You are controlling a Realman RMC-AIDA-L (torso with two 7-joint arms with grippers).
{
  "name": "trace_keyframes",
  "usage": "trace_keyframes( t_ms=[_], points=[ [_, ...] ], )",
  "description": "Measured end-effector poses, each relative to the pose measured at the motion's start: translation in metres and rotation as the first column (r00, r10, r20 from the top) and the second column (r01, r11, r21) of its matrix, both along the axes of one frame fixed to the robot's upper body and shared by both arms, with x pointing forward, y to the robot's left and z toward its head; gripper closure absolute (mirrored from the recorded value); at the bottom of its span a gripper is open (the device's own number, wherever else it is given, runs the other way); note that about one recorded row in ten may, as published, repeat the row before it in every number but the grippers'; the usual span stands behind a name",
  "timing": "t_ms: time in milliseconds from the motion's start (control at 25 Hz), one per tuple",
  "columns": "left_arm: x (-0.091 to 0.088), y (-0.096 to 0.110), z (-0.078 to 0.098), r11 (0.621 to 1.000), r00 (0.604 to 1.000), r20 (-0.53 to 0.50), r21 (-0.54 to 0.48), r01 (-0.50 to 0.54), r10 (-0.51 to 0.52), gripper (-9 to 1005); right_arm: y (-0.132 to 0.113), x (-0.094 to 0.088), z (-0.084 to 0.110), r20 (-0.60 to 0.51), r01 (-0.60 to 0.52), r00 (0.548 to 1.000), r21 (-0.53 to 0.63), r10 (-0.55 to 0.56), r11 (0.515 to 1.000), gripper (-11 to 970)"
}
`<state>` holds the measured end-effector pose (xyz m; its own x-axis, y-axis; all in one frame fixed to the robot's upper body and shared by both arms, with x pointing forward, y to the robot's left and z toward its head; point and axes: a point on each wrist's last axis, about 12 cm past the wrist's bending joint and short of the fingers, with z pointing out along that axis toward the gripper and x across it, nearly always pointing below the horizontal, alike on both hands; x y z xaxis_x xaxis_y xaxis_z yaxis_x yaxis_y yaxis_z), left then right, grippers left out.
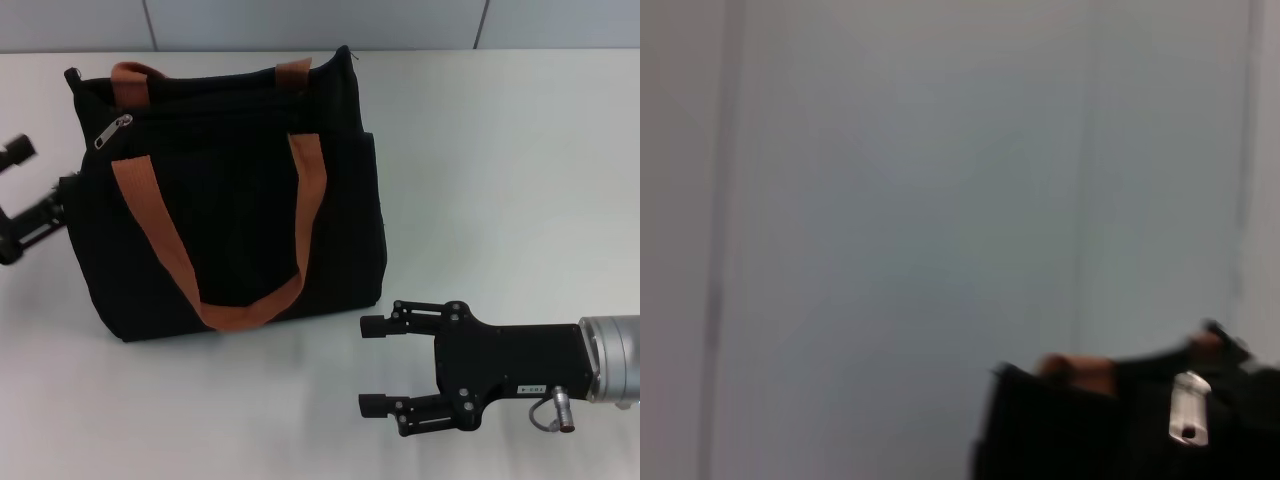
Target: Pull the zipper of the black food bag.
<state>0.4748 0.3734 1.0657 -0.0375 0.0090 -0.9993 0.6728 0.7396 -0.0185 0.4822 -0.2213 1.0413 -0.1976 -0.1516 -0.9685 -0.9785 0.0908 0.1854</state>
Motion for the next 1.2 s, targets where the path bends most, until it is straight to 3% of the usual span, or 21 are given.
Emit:
trace_keyframes(
  t_ms=[160, 440, 720, 880, 1040, 1200],
  points=[
    [0.012, -0.011, -0.002, 0.997, 0.999, -0.019, 0.060, 0.051, -0.050, 229, 0.000, 0.001, 0.001, 0.002, 0.004, 1.000, 0.002, -0.004, 1.000, 229],
    [0.038, -0.021, -0.005, 0.990, 1.000, -0.010, 0.139, -0.002, 0.003, 230, 0.000, 0.002, 0.002, 0.005, 0.003, 1.000, 0.002, -0.003, 1.000, 239],
    [0.037, -0.023, 0.002, 0.990, 0.995, 0.094, 0.135, -0.036, 0.023, 231, 0.002, 0.005, 0.004, 0.009, 0.016, 1.000, 0.021, -0.016, 1.000, 250],
    [0.030, -0.026, 0.006, 0.995, 0.989, 0.148, 0.102, -0.011, -0.004, 330, 0.002, 0.006, 0.006, 0.012, 0.024, 1.000, 0.040, -0.025, 0.999, 255],
    [0.023, -0.037, 0.009, 0.999, 0.981, 0.192, 0.037, 0.032, -0.039, 478, 0.005, 0.010, 0.018, -0.001, 0.035, 0.999, 0.130, -0.035, 0.991, 261],
    [0.021, -0.046, 0.010, 0.998, 0.975, 0.211, 0.014, 0.068, -0.069, 654, 0.013, 0.026, 0.038, -0.129, 0.067, 0.991, 0.237, -0.037, 0.969, 267]
  ],
)
